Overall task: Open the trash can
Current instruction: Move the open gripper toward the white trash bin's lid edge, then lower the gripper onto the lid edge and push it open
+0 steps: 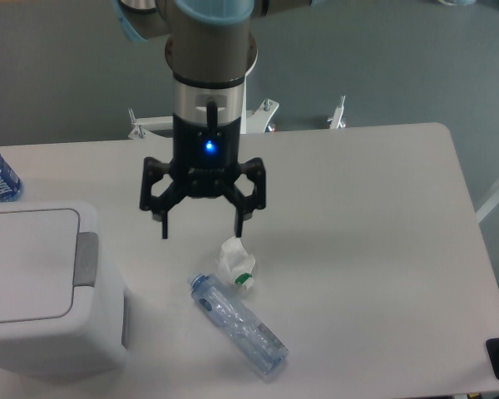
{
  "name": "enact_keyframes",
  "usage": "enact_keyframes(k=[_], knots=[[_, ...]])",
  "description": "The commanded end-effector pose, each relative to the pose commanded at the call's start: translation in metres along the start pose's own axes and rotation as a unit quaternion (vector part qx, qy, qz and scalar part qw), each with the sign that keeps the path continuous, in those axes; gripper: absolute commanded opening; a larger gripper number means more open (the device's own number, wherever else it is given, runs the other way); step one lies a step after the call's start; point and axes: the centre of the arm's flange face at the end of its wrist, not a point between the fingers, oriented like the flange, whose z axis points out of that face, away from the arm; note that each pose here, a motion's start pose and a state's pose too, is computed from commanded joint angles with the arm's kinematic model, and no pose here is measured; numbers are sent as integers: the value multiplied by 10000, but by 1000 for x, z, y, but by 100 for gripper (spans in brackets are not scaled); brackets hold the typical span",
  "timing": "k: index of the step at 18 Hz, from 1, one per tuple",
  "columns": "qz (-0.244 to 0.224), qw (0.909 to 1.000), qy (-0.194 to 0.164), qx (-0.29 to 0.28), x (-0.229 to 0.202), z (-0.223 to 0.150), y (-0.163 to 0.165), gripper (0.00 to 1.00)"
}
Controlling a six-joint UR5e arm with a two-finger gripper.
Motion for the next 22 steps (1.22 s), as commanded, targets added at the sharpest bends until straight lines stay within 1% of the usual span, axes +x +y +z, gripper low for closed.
enact_keyframes(k=[3, 6, 12, 22], knots=[[-105, 9998, 163, -24, 8, 6, 1, 100], [-81, 9996, 249, -99, 15, 15, 2, 100], [9, 9993, 312, -224, 28, 31, 6, 100], [42, 9989, 364, -296, 42, 39, 10, 100]])
